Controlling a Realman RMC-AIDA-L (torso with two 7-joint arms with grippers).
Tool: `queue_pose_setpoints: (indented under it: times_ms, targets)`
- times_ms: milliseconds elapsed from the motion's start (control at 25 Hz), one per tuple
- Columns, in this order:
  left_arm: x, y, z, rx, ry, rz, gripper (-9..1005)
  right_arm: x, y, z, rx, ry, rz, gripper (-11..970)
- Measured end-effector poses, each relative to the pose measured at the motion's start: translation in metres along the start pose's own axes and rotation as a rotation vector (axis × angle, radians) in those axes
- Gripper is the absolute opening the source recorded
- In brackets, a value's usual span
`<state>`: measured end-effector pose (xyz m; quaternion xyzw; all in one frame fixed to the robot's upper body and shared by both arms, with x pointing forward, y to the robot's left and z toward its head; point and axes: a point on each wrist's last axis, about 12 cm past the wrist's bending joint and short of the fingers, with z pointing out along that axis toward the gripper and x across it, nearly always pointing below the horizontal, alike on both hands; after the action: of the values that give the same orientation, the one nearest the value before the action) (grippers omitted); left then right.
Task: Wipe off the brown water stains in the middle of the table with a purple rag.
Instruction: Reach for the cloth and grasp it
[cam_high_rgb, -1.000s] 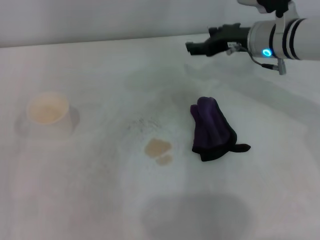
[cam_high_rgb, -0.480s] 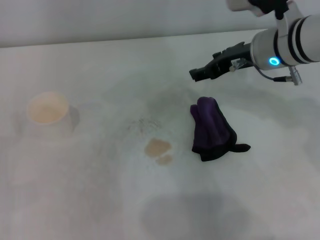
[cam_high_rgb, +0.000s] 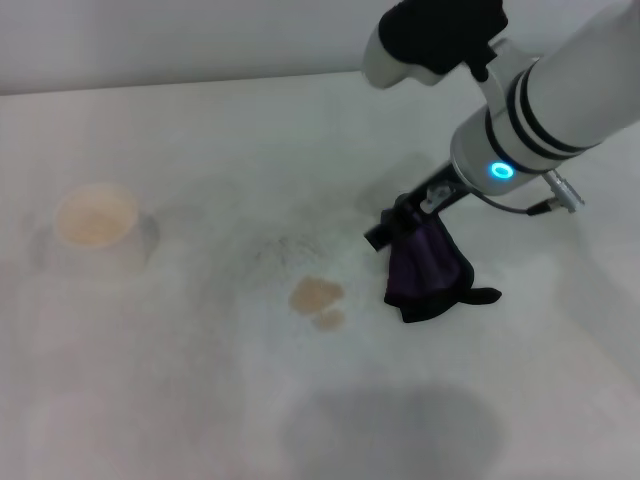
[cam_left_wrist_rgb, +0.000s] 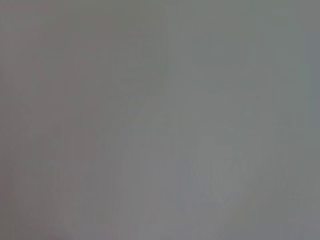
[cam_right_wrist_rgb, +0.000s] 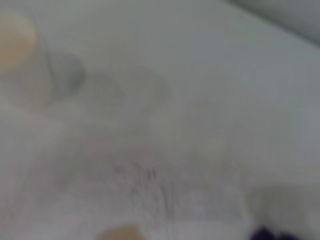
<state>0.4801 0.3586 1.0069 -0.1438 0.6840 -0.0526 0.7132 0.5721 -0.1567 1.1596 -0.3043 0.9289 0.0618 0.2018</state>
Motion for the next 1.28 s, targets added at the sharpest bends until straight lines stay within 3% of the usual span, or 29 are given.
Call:
queue_pose_setpoints:
  times_ms: [400,640,1040,1280]
  targets:
    - [0.002,-0.001,0.011,-0.007,0.042,0.037,894,0.02,-0.007,0.014,0.017,0.075,0.117,789]
    - [0.006,-0.009,0.014,0.004,0.059,0.128,894,0.022,-0.012,0.024,0.028,0.071,0.121,768]
    - [0.01,-0.015,0.012,0.006,0.067,0.098,894,0.022,-0.015,0.031,0.045,0.09,0.085,733]
    - [0.011,-0.014,0.011,0.005,0.068,0.097,894,0.021,-0.016,0.036,0.04,0.077,0.089,626]
